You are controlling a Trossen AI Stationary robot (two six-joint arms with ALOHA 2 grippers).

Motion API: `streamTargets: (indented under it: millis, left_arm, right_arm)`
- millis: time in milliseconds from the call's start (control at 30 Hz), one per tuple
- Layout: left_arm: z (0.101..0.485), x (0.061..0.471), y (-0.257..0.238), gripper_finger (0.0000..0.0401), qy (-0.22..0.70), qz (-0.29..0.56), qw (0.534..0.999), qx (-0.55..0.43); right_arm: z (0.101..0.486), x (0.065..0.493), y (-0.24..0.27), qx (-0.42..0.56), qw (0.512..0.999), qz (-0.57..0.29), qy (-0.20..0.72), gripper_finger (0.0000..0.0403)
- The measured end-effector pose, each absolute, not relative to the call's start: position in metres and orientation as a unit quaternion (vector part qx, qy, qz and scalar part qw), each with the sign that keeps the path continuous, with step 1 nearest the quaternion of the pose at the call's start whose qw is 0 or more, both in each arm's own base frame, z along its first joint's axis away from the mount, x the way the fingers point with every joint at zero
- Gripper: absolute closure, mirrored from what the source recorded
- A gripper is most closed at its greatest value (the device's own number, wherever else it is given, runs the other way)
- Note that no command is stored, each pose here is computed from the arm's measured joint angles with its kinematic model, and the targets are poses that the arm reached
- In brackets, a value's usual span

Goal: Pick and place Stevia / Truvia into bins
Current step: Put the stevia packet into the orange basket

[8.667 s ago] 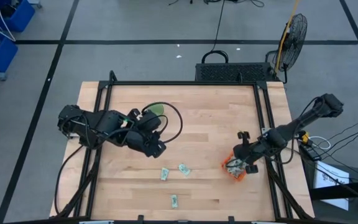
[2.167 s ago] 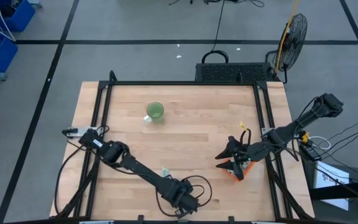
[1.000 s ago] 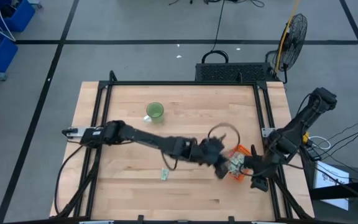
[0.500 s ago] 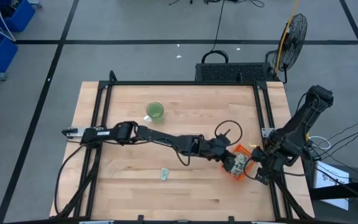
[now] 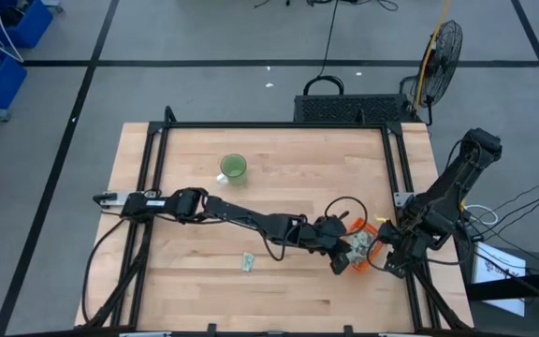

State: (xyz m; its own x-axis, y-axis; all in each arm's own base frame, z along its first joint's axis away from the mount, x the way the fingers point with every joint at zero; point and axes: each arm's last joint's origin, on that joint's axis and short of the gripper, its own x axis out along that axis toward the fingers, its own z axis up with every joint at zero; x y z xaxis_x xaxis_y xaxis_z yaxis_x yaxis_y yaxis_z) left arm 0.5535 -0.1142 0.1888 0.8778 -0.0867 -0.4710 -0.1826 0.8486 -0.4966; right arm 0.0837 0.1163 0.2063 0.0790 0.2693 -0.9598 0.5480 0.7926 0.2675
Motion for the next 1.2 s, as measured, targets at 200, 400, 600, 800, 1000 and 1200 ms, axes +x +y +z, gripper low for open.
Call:
streamTargets:
  millis: [200, 400, 600, 800, 1000, 1200]
  left_arm:
    - [0.193, 0.551, -0.106, 0.0287, 0.261, 0.030, 0.926, -0.272]
    - [0.230, 0.527, -0.094, 0.0282, 0.357, -0.012, 0.894, -0.271]
    - [0.272, 0.469, -0.089, 0.0281, 0.508, -0.003, 0.832, -0.223]
    - [0.336, 0.400, -0.080, 0.0281, 0.578, 0.046, 0.790, -0.200]
    - [0.397, 0.332, -0.071, 0.0281, 0.548, 0.138, 0.804, -0.184]
    - [0.445, 0.274, -0.061, 0.0281, 0.464, 0.199, 0.845, -0.178]
  right_arm:
    - [0.207, 0.084, 0.117, 0.307, 0.669, -0.102, 0.670, 0.0232]
    - [0.208, 0.089, 0.121, 0.319, 0.694, -0.085, 0.640, 0.0232]
    - [0.217, 0.111, 0.127, 0.293, 0.802, -0.008, 0.520, 0.0232]
    - [0.240, 0.166, 0.132, 0.186, 0.922, 0.127, 0.315, 0.0232]
    - [0.248, 0.230, 0.109, 0.111, 0.975, 0.137, 0.138, 0.0232]
    - [0.235, 0.294, 0.097, 0.073, 0.974, 0.176, 0.119, 0.0232]
